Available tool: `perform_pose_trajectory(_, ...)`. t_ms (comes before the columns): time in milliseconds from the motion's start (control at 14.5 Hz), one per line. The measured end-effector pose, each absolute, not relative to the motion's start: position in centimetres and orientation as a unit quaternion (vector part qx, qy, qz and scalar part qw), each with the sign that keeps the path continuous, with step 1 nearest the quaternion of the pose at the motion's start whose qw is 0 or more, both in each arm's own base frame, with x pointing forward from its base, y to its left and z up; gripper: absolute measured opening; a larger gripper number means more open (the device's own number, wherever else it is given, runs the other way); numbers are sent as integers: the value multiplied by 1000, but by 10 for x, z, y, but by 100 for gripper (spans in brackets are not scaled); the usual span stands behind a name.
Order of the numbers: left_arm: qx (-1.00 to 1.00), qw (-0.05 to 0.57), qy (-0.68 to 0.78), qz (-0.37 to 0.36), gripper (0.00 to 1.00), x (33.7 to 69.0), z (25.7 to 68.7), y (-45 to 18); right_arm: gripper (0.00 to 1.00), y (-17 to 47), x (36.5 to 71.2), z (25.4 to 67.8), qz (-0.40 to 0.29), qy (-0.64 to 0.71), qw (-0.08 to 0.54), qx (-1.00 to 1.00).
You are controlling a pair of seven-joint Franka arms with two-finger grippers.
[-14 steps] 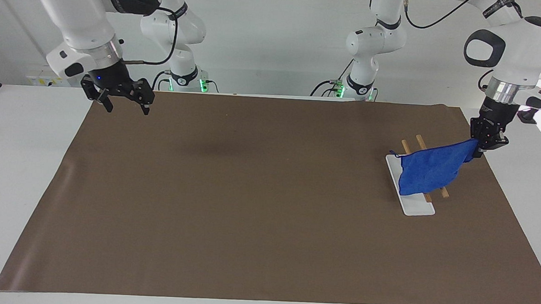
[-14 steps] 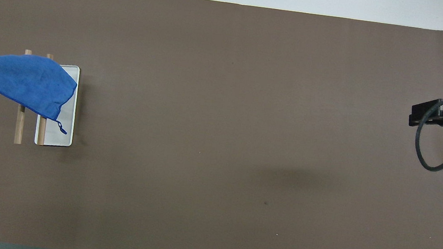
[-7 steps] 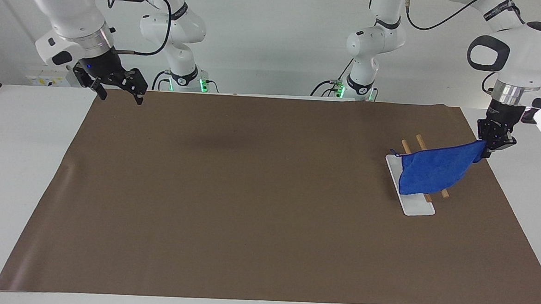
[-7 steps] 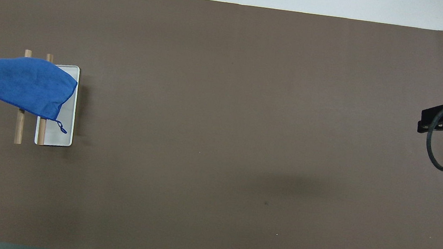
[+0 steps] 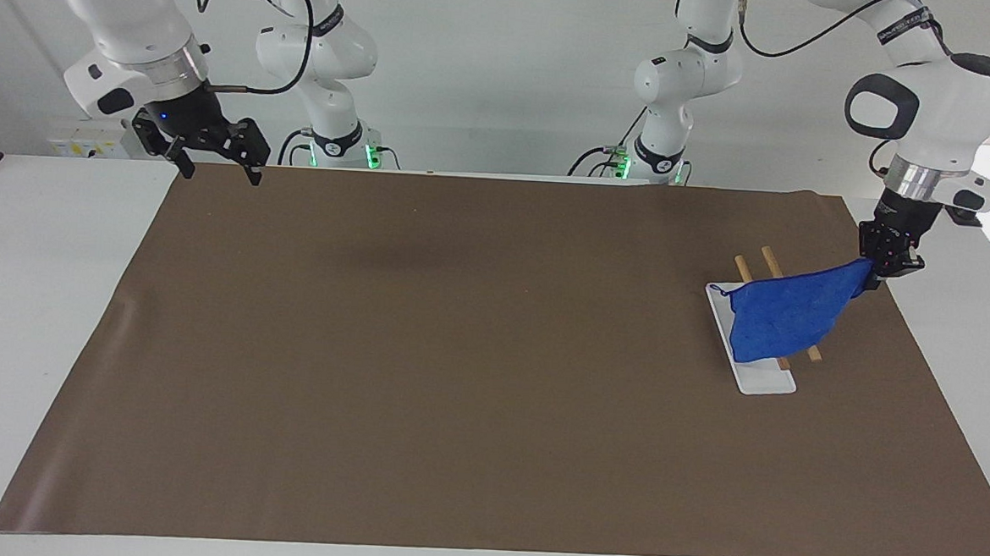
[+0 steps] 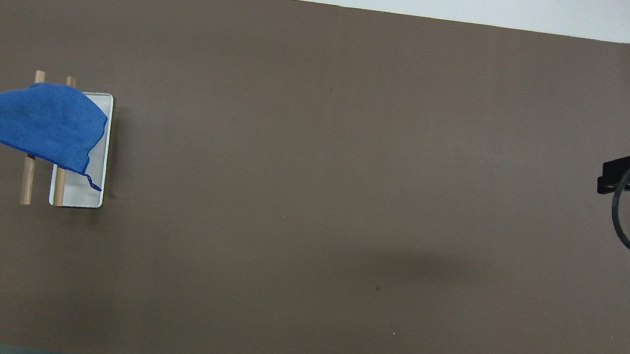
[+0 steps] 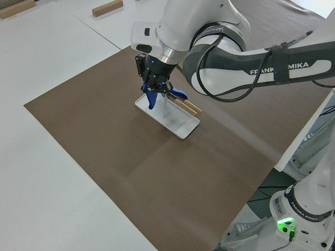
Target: Right arm passes towel to left arm to hang
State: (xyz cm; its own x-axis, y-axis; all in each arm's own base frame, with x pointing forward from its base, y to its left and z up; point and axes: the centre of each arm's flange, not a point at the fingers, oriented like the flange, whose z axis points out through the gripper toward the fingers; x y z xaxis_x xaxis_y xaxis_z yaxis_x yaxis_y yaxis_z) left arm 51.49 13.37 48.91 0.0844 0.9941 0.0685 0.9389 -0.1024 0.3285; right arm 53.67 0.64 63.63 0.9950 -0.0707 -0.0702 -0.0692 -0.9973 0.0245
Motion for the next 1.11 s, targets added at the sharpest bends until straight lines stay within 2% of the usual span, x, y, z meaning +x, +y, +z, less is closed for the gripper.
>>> perform_pose_trajectory(69, 730, 100, 662, 139, 9, 515, 489, 134, 100, 6, 537, 636, -36, -35, 11, 999)
perform_pose_trajectory(622, 731, 99, 660, 141, 99, 515, 498, 142, 100, 7, 537, 636, -36, -34, 11, 999)
perform_pose_trajectory(899, 771, 86, 617, 131, 100, 523, 522, 141, 100, 7, 537, 636, -36, -34, 11, 999)
perform_pose_trajectory(1106, 835, 78, 528, 131, 100, 533, 528, 109, 100, 7, 537, 636, -36, -34, 11, 999)
